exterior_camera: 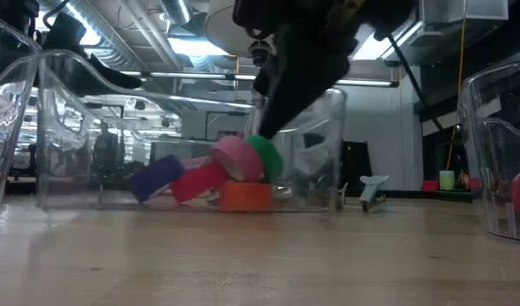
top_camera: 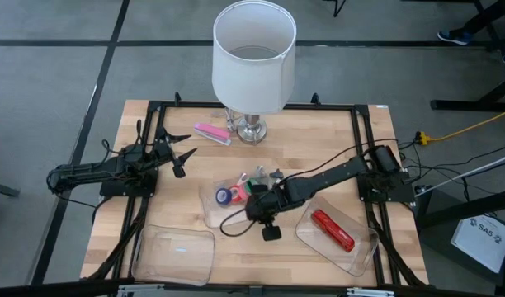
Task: Pick and place Stapler, Stapler remover, tape
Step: Move the top transparent bin to the center of the table
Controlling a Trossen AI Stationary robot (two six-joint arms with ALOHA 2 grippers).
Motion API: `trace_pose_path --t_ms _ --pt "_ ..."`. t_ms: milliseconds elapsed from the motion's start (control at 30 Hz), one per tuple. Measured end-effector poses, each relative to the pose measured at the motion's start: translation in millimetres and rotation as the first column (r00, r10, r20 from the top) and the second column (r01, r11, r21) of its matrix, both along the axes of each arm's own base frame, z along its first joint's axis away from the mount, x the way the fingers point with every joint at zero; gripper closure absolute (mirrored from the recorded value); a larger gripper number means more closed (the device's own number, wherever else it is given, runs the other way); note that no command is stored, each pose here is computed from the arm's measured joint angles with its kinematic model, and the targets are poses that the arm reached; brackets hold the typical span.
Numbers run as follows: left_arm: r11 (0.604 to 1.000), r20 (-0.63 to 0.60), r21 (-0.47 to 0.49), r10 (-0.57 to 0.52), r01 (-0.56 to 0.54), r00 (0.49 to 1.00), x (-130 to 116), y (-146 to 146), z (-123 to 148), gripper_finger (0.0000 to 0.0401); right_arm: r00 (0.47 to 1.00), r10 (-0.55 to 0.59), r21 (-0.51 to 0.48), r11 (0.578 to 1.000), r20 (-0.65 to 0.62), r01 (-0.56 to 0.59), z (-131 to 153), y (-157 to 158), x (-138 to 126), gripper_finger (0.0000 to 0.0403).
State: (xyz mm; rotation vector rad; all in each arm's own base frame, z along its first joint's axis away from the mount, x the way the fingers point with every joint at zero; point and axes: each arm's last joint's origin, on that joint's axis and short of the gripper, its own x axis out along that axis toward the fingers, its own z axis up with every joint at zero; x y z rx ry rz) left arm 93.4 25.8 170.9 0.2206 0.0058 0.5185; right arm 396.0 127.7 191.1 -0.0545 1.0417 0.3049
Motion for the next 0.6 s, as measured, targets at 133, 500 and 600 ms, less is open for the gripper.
trace_pose_path --t_ms 133,500,600 --pt "1.0 0.0 0.0 0.0 0.0 1.0 0.0 0.0 0.1 0.0162 0.998 -0.002 -0.002 1.0 0.055 0.002 2.4 -10.1 7.4 0.0399" --pt "1.0 0.0 0.0 0.0 0.0 1.0 0.0 0.0 0.1 0.0162 0.987 -0.124 -0.019 0.992 0.099 0.126 1.7 -41.2 19.5 0.0397" --pt "1.0 0.0 0.0 0.0 0.0 1.0 0.0 0.0 0.0 0.0162 0.987 -0.117 -0.036 0.992 0.114 0.121 -2.5 -49.1 23.9 0.0397"
